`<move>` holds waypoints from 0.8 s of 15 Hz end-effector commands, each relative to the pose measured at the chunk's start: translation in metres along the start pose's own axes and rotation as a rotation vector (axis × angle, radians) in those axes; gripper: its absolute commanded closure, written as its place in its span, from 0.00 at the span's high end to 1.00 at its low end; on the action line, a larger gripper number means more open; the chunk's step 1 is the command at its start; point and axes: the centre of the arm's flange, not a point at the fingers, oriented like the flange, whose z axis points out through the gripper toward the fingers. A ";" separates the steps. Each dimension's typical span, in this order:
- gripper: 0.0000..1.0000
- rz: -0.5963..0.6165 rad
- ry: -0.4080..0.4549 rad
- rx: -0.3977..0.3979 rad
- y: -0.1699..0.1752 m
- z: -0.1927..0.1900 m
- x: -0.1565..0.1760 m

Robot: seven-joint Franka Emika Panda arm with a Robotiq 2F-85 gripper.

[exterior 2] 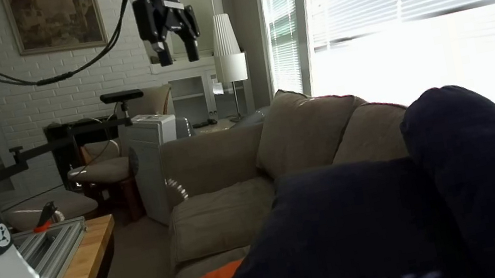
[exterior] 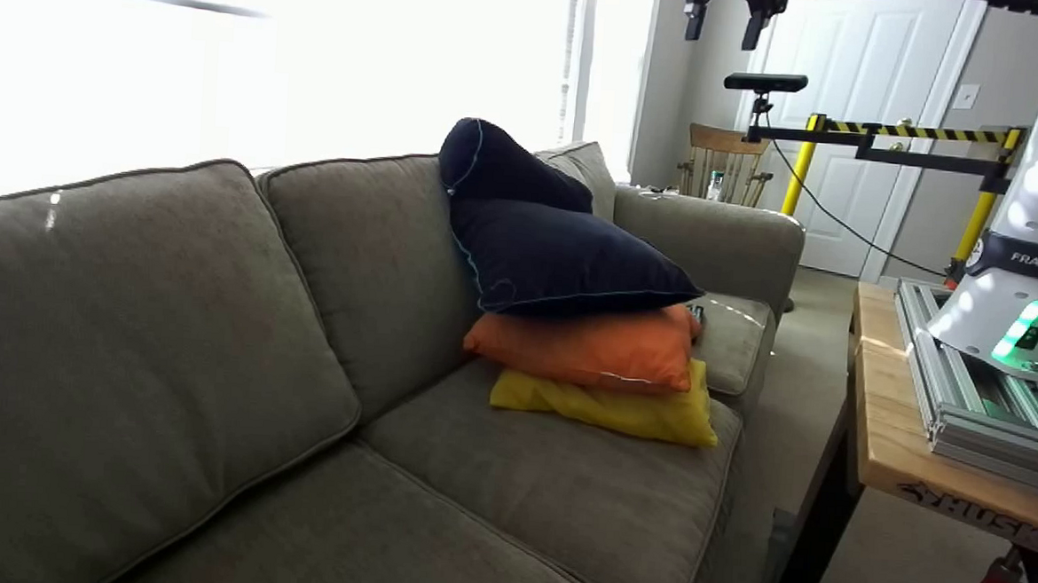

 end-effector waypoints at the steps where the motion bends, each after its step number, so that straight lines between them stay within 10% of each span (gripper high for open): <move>1: 1.00 -0.005 0.156 0.083 0.003 0.021 0.007; 12: 1.00 0.106 0.188 0.092 0.004 0.032 0.014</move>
